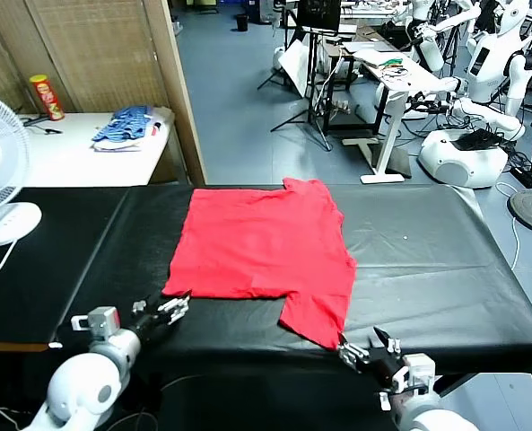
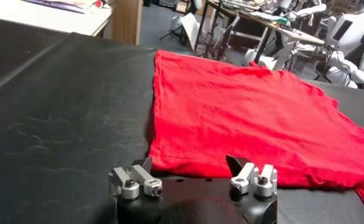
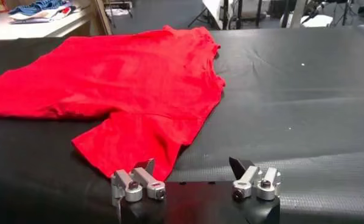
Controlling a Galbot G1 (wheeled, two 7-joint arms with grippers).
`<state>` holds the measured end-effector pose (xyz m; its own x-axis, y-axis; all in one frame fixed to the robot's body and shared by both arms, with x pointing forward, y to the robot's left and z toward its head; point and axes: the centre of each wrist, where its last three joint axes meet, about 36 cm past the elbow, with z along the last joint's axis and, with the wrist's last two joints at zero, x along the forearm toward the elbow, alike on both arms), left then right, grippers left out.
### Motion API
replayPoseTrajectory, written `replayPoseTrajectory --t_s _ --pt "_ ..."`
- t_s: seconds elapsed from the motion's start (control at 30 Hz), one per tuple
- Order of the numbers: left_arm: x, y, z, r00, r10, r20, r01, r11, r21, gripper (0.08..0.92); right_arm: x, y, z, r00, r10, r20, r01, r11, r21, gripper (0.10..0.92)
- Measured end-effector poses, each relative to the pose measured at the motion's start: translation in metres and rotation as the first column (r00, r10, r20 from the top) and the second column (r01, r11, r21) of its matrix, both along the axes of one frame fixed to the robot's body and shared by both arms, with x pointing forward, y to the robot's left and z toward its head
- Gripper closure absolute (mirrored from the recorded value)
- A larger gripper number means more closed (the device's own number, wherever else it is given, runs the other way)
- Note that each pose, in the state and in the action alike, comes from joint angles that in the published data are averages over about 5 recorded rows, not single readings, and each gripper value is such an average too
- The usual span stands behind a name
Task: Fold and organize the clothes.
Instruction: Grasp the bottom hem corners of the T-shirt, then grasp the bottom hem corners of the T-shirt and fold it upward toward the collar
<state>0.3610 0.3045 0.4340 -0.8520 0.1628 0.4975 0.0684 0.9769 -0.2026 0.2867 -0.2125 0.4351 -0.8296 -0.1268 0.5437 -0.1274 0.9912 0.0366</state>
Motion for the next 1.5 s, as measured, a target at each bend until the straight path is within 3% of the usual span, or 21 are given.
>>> replayPoseTrajectory --t_s 0.2,0.3,0.37,0.47,0.67,0.77,0.97,1.23,1.37,1.5 --pt "0.007 0.005 -0.006 0.9998 0.016 -0.009 -0.016 1.000 0.009 0.201 0.004 0.007 -0.008 1.000 0.002 -0.011 -0.002 1.000 0.003 0.230" --pt "0.011 0.009 -0.010 0.9995 0.028 -0.014 -0.027 1.000 0.010 0.221 0.006 0.009 -0.012 1.000 -0.001 -0.016 0.001 1.000 0.000 0.278" --pt "0.013 0.012 -0.013 0.9992 0.035 -0.021 -0.035 0.999 0.009 0.281 0.006 0.009 -0.015 1.000 -0.003 -0.019 0.003 1.000 -0.002 0.340" --pt "0.015 0.015 -0.019 0.9986 0.043 -0.030 -0.043 0.999 0.006 0.435 0.007 0.011 -0.017 1.000 -0.006 -0.019 0.005 1.000 -0.005 0.465" --pt "0.013 0.013 -0.027 0.9983 0.040 -0.043 -0.040 0.999 -0.007 0.769 0.003 0.012 -0.015 1.000 -0.016 -0.014 0.016 1.000 -0.010 0.789" --pt "0.008 0.009 -0.025 0.9985 0.032 -0.045 -0.032 0.999 -0.014 0.863 -0.002 0.008 -0.012 1.000 -0.028 -0.012 0.028 0.999 -0.022 0.888" --pt "-0.009 -0.004 -0.013 0.9993 0.015 -0.036 -0.015 1.000 -0.020 0.875 -0.018 -0.001 0.007 0.999 -0.044 -0.002 0.044 0.998 -0.047 0.901" --pt "-0.048 -0.015 0.021 1.0000 -0.006 -0.003 0.006 1.000 -0.023 0.875 -0.041 -0.016 0.034 0.997 -0.062 0.042 0.065 0.996 -0.059 0.901" --pt "-0.063 -0.019 0.036 0.9996 -0.005 0.026 0.006 0.999 -0.042 0.875 -0.035 -0.027 0.035 0.992 -0.056 0.112 0.058 0.998 -0.012 0.901" --pt "-0.064 -0.022 0.040 0.9967 0.024 0.078 -0.018 0.997 -0.072 0.875 -0.015 -0.039 0.020 0.979 -0.031 0.199 0.026 0.999 0.027 0.901"
